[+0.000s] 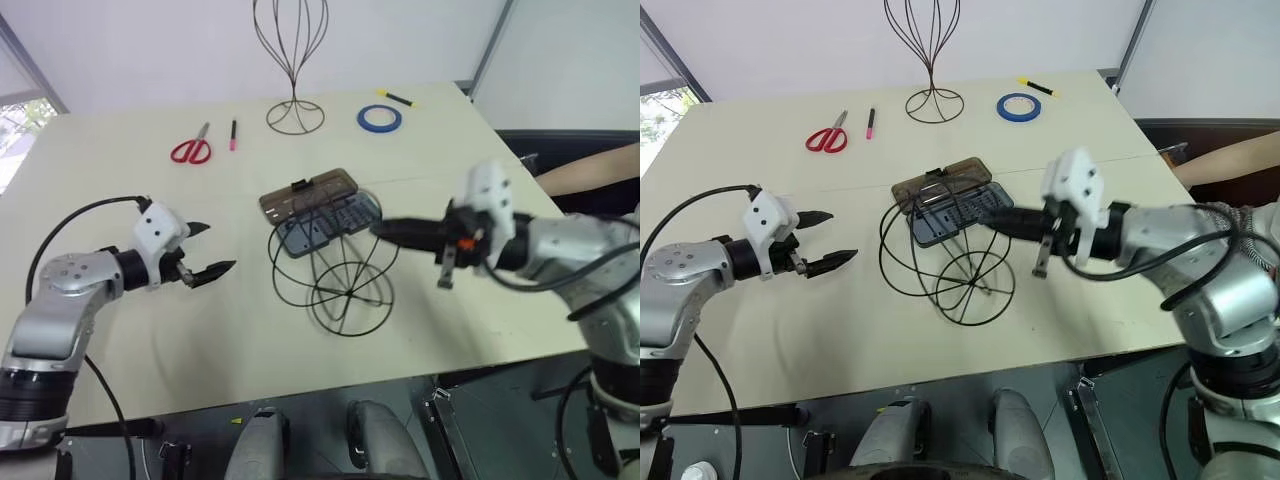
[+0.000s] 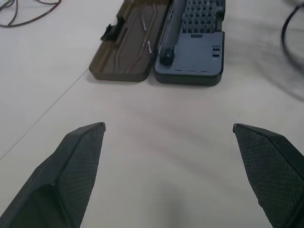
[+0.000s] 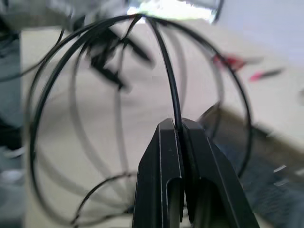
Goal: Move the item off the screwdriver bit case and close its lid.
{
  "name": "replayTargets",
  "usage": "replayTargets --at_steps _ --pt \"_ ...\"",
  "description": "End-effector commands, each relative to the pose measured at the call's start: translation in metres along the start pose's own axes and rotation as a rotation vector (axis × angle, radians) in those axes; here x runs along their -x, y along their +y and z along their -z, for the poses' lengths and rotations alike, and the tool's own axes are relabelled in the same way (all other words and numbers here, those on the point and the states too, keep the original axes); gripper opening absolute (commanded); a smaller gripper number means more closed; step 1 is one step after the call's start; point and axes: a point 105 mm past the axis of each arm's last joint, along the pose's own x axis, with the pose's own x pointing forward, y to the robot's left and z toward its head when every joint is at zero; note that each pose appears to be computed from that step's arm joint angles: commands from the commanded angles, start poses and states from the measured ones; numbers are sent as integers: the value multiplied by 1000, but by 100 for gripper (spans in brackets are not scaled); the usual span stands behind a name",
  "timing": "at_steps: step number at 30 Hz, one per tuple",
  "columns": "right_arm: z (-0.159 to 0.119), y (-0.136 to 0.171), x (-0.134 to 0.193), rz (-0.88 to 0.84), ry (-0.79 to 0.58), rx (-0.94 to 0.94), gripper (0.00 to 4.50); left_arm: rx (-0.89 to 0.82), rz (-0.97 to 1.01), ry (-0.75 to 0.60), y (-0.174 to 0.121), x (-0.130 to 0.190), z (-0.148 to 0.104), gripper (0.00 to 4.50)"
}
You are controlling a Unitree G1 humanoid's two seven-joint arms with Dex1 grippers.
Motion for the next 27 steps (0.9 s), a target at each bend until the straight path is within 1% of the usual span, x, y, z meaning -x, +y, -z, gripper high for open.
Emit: replayTargets --at_steps 1,2,4,6,11,14,17,20,23,27 --pt "-33 -32 16 135 -104 65 5 -39 -3 -22 2 -2 -6 450" --pt "-37 -42 19 176 -119 74 5 -40 -2 -24 2 -3 -6 450" --pt "-44 -72 30 321 -148 100 5 -41 0 -30 0 -5 -7 450" --pt "-43 -94 36 433 -147 133 5 -42 0 -31 -1 -6 -6 450" --pt "-21 -150 56 780 -113 168 5 -45 -8 -29 -2 -4 -4 450" --pt "-5 -175 71 987 -104 167 5 -45 -11 -30 -3 -4 -4 450" --pt "14 -190 83 1138 -98 132 5 -45 -14 -29 -3 -4 -3 450" --pt "43 -198 92 1260 -89 54 5 -51 -27 -32 -2 -4 -3 450" --pt "66 -199 100 1341 -82 -15 5 -52 -31 -34 -3 -5 -2 450" --pt "88 -197 109 1423 -59 -42 5 -54 -32 -35 -4 -5 -2 450"
